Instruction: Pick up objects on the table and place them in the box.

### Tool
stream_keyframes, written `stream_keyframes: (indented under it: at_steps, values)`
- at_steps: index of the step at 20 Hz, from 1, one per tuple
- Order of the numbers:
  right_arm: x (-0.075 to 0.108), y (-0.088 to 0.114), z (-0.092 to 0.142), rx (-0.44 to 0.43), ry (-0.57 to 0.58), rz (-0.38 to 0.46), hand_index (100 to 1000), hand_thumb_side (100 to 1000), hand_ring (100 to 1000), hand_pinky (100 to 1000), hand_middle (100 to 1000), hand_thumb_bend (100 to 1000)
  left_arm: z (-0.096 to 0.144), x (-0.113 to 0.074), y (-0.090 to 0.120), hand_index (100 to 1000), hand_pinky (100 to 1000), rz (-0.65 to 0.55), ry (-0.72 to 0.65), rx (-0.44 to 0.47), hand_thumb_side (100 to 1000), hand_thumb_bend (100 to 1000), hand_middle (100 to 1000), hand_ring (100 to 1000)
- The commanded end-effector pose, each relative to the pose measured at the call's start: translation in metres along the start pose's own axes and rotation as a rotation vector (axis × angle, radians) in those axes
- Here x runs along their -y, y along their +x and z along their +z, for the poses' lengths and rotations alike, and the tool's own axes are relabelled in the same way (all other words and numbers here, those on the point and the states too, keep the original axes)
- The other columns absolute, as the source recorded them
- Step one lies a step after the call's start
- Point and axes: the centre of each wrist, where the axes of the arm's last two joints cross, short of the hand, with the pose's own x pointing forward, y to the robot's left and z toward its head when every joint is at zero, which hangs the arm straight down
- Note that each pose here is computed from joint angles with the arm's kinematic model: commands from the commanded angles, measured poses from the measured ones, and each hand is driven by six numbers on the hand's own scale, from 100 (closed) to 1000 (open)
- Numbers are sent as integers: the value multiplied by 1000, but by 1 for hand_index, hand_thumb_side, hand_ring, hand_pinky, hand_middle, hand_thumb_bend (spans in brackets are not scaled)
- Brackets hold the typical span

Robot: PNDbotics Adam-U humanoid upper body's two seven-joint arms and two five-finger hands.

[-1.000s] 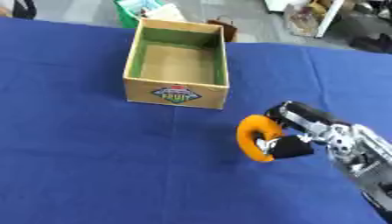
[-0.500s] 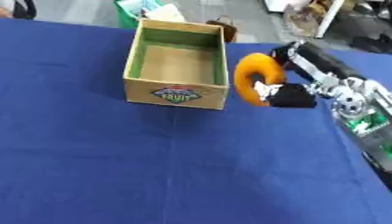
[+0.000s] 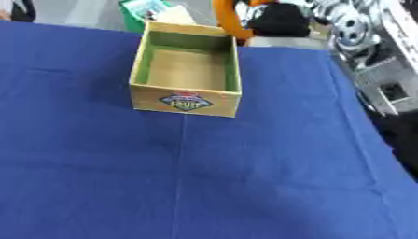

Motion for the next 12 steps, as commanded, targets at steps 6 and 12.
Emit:
stream_keyframes:
  at_steps: [6,12]
  values:
    - [-14,19,-57,-47,-15,-11,664,527,726,748,462,100,-3,3,7,640,469,13,-27,27,787,100,410,345]
    - [-49,24,-91,-127,3,-5,670,533,731,749,468,100,-2,4,6,640,469,24,-31,24,788,100,410,345]
